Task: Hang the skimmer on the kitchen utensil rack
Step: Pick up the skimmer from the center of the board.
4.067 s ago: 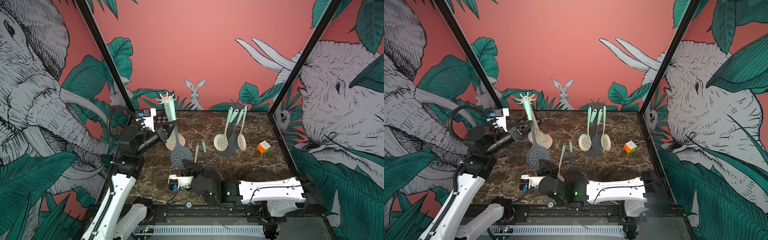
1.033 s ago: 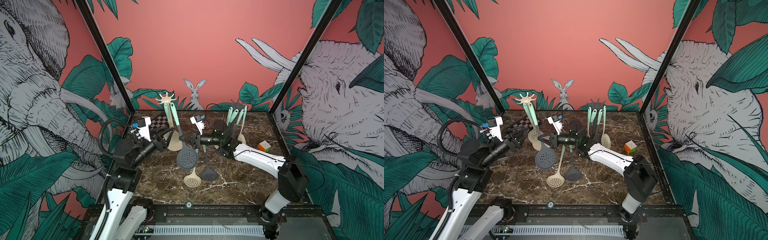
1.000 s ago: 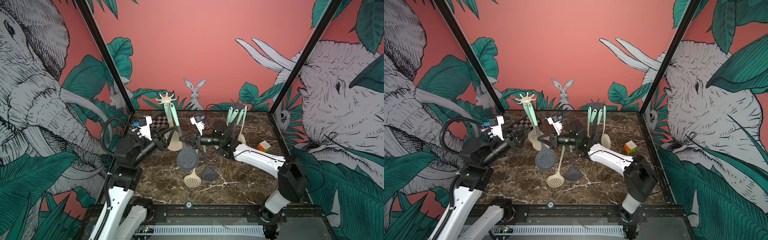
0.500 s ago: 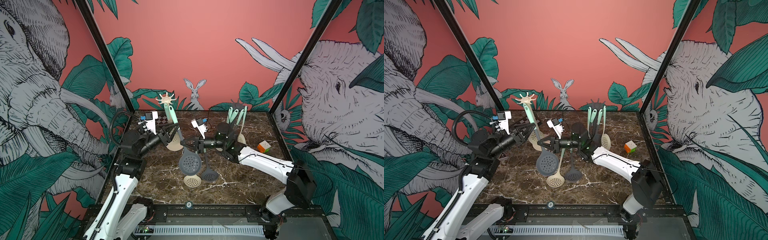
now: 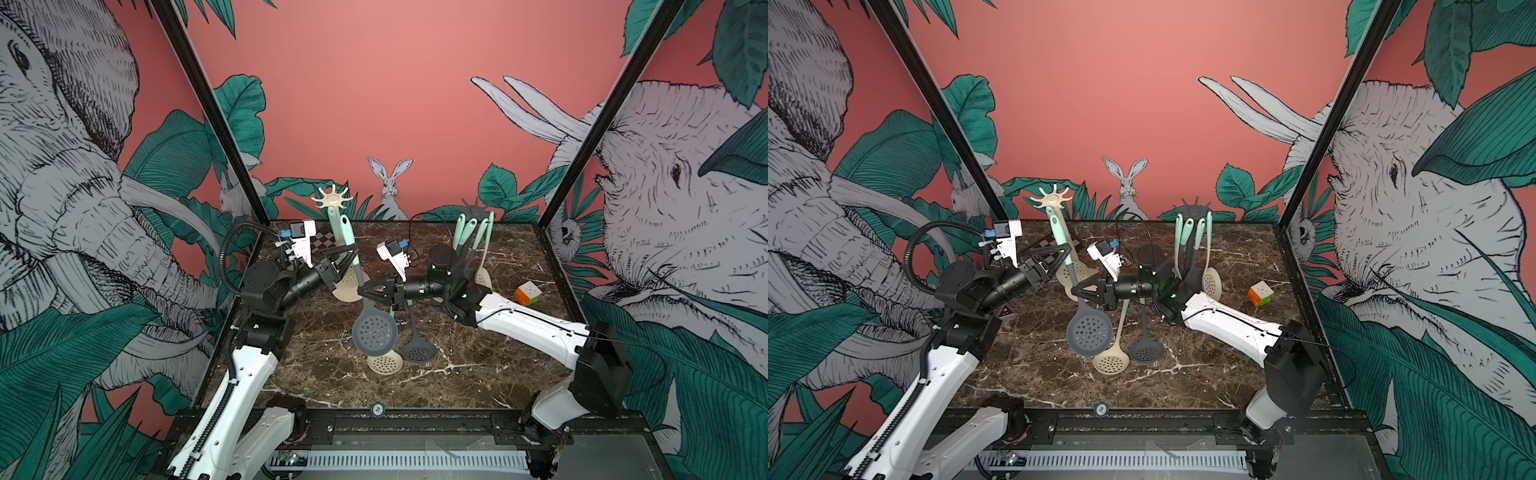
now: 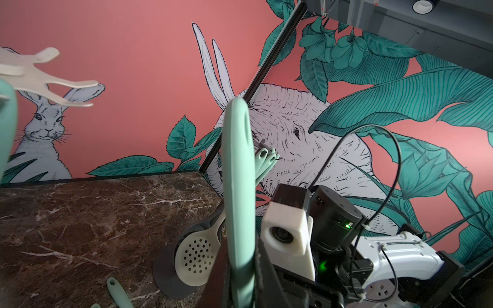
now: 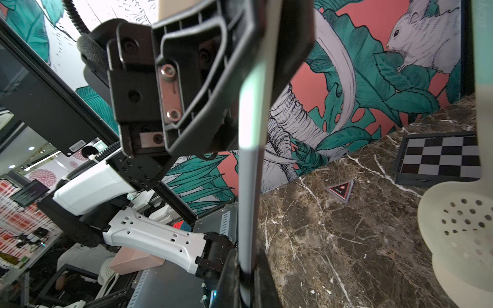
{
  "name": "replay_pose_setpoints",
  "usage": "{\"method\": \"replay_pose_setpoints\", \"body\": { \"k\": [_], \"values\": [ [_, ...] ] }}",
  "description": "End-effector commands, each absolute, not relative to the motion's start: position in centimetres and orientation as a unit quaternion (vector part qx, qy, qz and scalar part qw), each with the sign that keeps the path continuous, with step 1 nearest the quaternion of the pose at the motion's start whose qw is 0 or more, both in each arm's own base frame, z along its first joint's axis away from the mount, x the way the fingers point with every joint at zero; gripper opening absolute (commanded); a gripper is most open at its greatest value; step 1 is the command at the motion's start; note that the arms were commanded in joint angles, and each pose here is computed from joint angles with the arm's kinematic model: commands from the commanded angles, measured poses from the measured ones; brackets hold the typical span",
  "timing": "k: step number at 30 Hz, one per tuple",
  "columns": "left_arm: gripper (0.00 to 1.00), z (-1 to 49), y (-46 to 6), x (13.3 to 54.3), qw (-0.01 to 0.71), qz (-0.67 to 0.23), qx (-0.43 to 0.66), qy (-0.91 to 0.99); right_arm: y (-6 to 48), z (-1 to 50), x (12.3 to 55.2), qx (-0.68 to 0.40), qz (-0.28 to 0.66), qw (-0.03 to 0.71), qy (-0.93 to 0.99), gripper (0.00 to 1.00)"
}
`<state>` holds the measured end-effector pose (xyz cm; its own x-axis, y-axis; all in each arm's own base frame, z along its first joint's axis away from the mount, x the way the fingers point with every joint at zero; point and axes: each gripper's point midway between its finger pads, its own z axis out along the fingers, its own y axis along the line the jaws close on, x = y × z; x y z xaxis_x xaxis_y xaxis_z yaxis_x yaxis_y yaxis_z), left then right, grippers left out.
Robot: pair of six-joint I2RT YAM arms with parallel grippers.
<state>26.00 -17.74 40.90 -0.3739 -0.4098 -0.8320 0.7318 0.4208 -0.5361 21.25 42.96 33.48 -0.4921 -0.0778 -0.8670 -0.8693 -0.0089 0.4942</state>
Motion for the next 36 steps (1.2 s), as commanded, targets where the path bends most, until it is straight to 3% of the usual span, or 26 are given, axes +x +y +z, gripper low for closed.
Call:
{"method": "replay_pose_setpoints", "body": {
  "k": [1, 3, 5, 9, 15, 25, 36],
  "values": [
    [0.00, 41.6, -17.0, 25.7, 0.568, -0.493, 0.127, 0.646, 41.6, 35.3, 22.5, -0.360, 0.558, 0.379, 0.644, 0.29],
    [0.00, 41.5, -16.5, 25.8, 0.572, -0.480, 0.118, 0.654, 41.0, 35.2, 23.0, -0.354, 0.524, 0.395, 0.666, 0.40],
    [0.00, 41.7, -16.2, 25.8, 0.577, -0.472, 0.111, 0.657, 40.3, 35.2, 23.4, -0.351, 0.472, 0.421, 0.690, 0.44],
    [0.00, 42.1, -15.9, 25.8, 0.581, -0.467, 0.100, 0.658, 39.6, 36.2, 23.9, -0.343, 0.395, 0.470, 0.711, 0.45],
    [0.00, 42.0, -15.1, 26.3, 0.591, -0.445, 0.081, 0.667, 40.9, 36.0, 23.2, -0.355, 0.349, 0.473, 0.727, 0.47],
    [0.00, 41.1, -14.4, 26.7, 0.593, -0.422, 0.064, 0.683, 44.1, 34.7, 23.4, -0.356, 0.324, 0.460, 0.746, 0.46],
    [0.00, 40.5, -13.7, 26.8, 0.598, -0.404, 0.048, 0.691, 46.4, 32.9, 23.3, -0.362, 0.340, 0.421, 0.759, 0.36]
  ]
}}
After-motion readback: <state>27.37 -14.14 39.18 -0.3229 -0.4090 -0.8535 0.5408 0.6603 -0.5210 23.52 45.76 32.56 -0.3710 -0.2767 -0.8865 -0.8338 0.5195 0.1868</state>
